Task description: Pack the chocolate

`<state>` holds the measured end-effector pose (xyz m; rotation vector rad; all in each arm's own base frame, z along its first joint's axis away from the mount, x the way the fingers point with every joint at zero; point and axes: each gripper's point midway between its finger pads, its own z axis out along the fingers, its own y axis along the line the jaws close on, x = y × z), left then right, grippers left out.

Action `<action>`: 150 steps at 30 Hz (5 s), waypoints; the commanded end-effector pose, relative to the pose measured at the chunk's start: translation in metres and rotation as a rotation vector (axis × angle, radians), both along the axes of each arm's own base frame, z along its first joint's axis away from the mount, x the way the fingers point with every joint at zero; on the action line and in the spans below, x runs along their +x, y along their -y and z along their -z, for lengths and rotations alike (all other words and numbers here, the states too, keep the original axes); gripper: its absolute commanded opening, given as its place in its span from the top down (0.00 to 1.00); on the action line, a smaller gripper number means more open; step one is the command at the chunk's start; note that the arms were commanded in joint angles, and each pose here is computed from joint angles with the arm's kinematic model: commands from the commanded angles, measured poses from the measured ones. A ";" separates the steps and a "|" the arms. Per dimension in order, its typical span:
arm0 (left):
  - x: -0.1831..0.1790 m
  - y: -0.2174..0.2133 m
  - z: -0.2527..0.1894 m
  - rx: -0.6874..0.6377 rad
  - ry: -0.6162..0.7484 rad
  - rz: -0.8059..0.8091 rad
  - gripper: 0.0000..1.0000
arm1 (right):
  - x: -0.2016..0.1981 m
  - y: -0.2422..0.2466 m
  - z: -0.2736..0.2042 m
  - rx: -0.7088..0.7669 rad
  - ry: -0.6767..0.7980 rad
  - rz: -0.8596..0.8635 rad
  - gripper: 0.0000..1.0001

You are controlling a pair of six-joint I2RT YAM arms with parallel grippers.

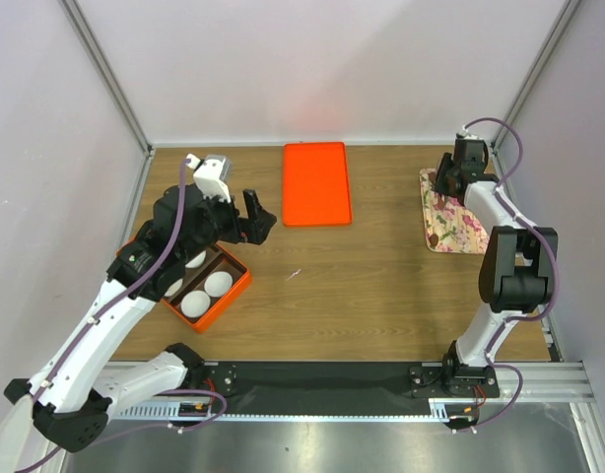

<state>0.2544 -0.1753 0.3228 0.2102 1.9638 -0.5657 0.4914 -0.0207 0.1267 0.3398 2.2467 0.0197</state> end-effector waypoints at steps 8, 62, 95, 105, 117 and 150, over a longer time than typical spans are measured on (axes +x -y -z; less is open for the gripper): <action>0.001 -0.008 -0.031 -0.014 0.077 -0.021 0.00 | -0.002 0.002 -0.018 0.001 0.017 -0.011 0.56; 0.003 -0.009 -0.034 -0.009 0.082 -0.030 0.00 | 0.009 -0.001 0.006 0.048 -0.021 -0.036 0.62; 0.020 -0.126 -0.119 -0.096 0.160 -0.511 0.00 | -0.141 -0.348 -0.112 0.320 0.224 -0.796 0.70; 0.001 -0.136 -0.149 -0.172 0.293 -0.534 0.00 | -0.215 -0.493 -0.074 0.396 0.212 -1.168 0.71; -0.007 -0.131 -0.134 -0.151 0.277 -0.490 0.00 | -0.250 -0.544 -0.056 0.362 0.241 -1.330 0.71; -0.005 -0.123 -0.135 -0.151 0.285 -0.444 0.00 | -0.237 -0.565 -0.004 0.222 0.204 -1.317 0.58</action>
